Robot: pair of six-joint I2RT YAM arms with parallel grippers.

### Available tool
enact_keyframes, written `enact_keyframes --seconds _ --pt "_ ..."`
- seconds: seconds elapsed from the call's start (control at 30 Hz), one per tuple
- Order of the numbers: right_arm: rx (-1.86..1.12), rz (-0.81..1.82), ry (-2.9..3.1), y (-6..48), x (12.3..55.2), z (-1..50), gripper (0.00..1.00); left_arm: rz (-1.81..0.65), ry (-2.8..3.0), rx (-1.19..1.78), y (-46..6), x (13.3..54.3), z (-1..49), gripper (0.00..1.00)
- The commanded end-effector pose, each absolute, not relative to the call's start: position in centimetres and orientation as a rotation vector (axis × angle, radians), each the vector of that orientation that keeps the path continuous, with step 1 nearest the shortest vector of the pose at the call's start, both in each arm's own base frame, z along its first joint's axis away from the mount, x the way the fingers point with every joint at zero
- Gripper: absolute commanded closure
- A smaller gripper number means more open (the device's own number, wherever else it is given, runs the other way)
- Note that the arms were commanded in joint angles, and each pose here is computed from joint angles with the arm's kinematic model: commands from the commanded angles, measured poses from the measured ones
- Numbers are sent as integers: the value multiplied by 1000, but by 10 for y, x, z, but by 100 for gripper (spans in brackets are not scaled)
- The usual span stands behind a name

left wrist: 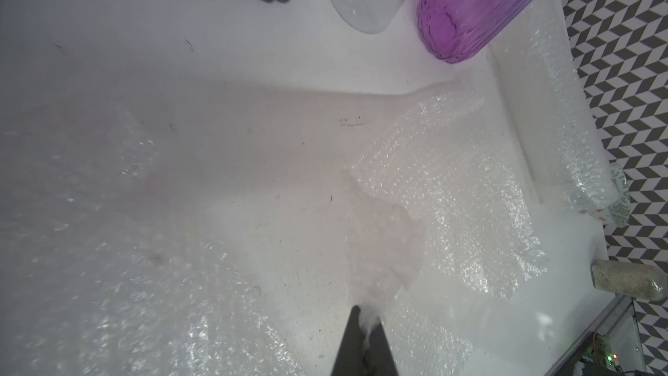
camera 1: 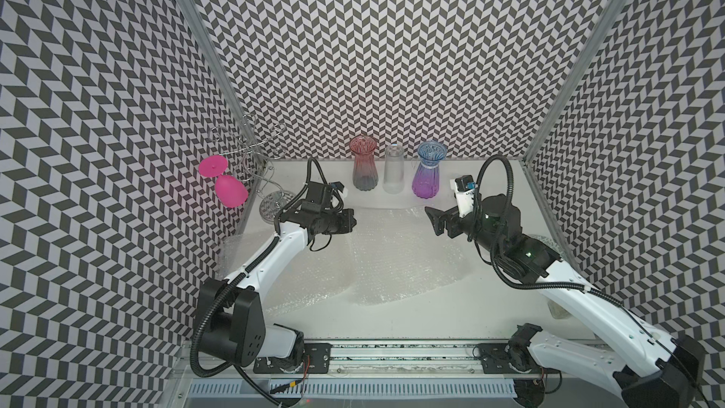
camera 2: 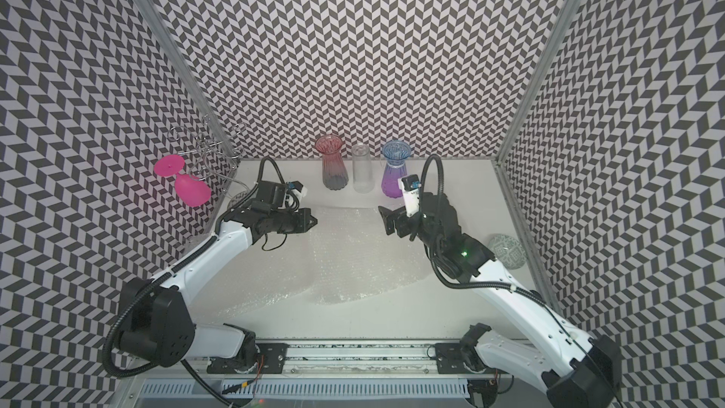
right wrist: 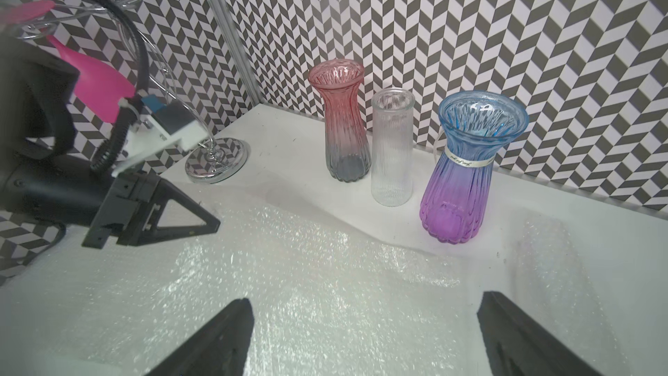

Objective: Unwrap the vase from the bubble wrap
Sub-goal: Pick up the bubble wrap from the center of the board, then place the bubble wrap at the center of the board.

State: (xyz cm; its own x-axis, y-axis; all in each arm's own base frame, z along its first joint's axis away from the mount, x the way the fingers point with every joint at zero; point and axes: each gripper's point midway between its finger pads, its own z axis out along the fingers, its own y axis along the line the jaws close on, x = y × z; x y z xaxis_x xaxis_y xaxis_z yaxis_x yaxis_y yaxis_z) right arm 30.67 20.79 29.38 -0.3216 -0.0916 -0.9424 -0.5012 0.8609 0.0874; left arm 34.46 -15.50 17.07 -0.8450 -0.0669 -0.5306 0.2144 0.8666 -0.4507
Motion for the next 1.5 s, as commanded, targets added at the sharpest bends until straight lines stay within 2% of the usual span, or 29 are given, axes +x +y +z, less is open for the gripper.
enact_keyframes --seconds 0.0,0.33,0.6,0.77,1.03,1.47 --pt "-456 570 1880 220 294 296 1 -571 2514 21 -126 343 180 100" --pt "-528 605 1855 204 255 300 1 -306 2494 -256 -31 347 205 100" --pt "-611 535 1836 211 242 306 1 180 2566 -386 54 340 190 100" --pt "-650 472 1826 211 236 305 1 372 2520 -463 96 328 212 100" --pt "-647 489 1826 209 230 304 1 558 2482 -487 123 307 225 100" --pt "-635 482 1831 204 228 305 1 677 2435 -600 156 299 224 100"
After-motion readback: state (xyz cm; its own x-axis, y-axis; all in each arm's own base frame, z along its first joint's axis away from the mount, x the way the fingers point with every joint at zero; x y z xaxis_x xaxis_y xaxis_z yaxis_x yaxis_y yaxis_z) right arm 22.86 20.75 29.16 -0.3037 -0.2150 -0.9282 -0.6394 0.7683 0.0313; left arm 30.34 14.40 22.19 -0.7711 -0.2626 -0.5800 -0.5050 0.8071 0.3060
